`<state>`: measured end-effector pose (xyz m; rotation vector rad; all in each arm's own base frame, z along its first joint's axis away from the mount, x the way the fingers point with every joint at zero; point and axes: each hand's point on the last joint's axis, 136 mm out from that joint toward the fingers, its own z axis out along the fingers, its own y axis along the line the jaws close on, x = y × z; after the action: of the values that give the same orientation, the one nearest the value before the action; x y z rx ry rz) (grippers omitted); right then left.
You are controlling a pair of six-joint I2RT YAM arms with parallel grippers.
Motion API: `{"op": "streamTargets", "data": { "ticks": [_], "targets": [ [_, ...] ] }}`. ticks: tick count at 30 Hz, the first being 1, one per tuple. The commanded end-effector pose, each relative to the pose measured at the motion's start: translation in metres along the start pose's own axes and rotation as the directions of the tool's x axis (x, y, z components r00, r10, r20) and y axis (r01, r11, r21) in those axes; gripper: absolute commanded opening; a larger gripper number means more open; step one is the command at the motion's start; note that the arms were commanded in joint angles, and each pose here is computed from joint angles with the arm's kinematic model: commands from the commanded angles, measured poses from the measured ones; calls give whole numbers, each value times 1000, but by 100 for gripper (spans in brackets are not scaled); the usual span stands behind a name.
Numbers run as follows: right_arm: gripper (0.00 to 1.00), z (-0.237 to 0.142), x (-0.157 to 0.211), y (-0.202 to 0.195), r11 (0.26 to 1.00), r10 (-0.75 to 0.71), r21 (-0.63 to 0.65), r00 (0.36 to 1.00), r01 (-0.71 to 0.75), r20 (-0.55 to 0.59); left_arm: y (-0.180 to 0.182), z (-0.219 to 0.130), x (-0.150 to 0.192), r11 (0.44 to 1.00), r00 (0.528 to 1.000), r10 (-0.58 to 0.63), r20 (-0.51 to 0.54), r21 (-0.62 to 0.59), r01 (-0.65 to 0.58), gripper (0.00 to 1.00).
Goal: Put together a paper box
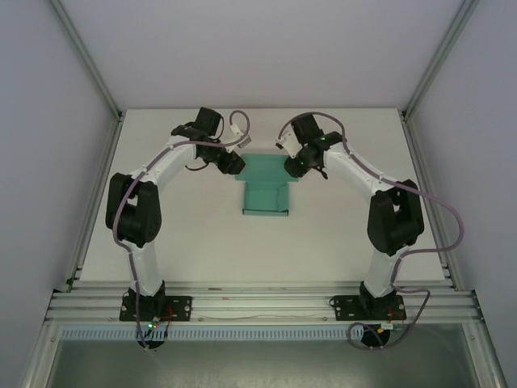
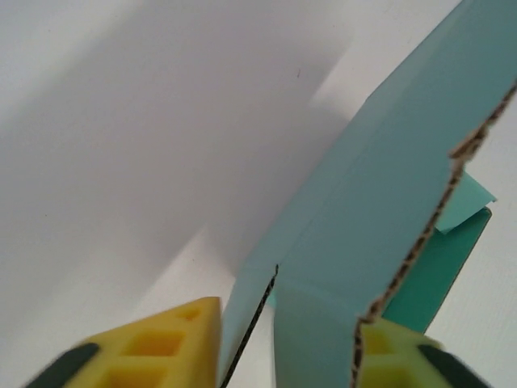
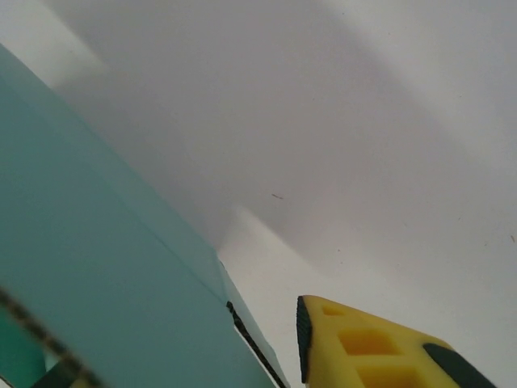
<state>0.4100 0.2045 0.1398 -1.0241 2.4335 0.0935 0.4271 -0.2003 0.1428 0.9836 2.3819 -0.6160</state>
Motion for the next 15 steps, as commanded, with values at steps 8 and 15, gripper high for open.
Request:
{"op": "streamTargets", "data": {
  "ticks": [8,15],
  "targets": [
    [4,-14,-4,-6,997,59,36,997,-61,43,6,4,-14,993,997,-69,32,-93,72,0],
    [0,-38,-35,-32,930,322,107,920,-351,224,33,-11,-49,906,926,-321,199,-221,361,0]
  ]
}}
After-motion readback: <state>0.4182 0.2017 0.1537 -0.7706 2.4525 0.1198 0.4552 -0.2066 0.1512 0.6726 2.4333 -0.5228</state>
